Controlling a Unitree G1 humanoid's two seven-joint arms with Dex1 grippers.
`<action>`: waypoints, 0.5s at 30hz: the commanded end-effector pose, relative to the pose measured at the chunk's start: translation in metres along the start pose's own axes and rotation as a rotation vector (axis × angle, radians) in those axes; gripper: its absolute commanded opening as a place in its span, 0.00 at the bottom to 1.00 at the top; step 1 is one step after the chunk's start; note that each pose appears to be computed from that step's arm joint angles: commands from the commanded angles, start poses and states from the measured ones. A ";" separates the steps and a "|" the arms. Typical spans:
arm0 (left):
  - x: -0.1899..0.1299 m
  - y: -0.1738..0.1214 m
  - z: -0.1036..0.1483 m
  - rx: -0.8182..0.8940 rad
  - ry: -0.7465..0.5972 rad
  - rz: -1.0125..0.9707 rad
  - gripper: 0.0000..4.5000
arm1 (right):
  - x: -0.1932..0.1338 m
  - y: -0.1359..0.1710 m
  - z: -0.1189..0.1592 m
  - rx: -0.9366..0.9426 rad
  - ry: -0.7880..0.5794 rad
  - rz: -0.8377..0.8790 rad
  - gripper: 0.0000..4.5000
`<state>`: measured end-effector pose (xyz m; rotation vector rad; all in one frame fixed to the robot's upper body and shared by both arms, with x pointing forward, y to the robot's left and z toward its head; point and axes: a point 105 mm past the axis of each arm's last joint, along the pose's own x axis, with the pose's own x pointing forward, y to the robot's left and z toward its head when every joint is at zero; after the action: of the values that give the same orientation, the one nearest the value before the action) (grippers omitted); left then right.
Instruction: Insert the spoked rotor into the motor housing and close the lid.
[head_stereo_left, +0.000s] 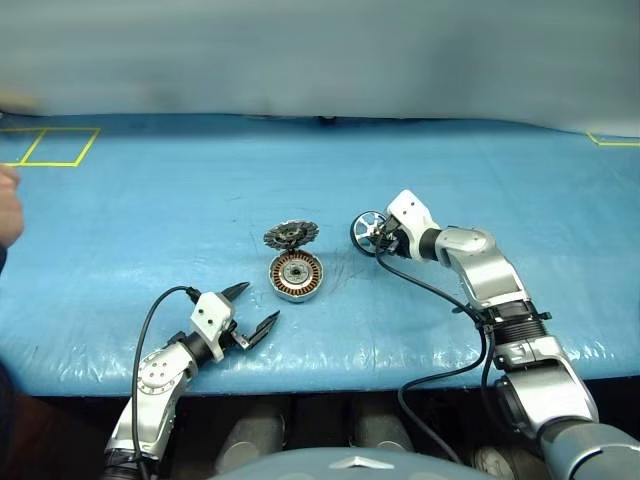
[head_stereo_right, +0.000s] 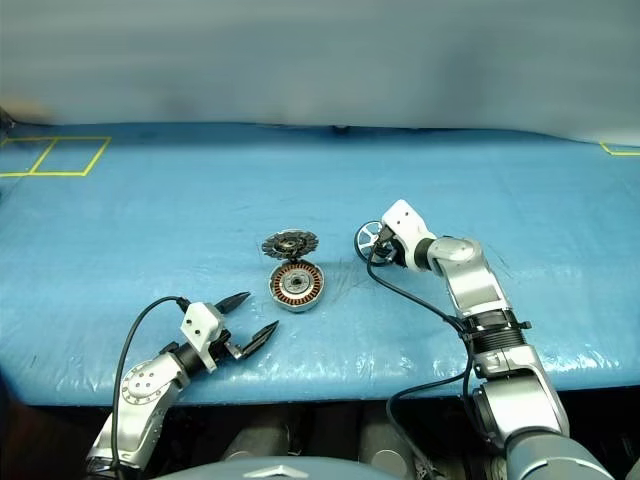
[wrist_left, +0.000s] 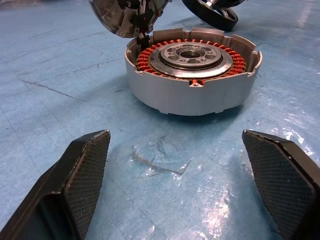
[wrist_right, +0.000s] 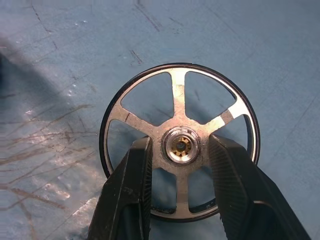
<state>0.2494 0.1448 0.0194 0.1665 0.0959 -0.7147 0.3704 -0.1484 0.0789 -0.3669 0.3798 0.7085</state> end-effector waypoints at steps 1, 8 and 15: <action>0.000 0.000 0.008 0.017 -0.030 -0.005 1.00 | -0.015 0.010 0.008 0.041 -0.084 0.032 0.31; 0.001 -0.001 0.012 0.026 -0.055 -0.034 1.00 | -0.046 0.047 0.017 0.068 -0.239 0.172 0.31; 0.002 -0.002 0.016 0.031 -0.077 -0.059 1.00 | -0.052 0.082 0.035 0.156 -0.382 0.328 0.31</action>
<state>0.2487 0.1395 0.0256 0.1660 0.0622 -0.7714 0.2898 -0.1113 0.1024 -0.0212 0.1898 1.0008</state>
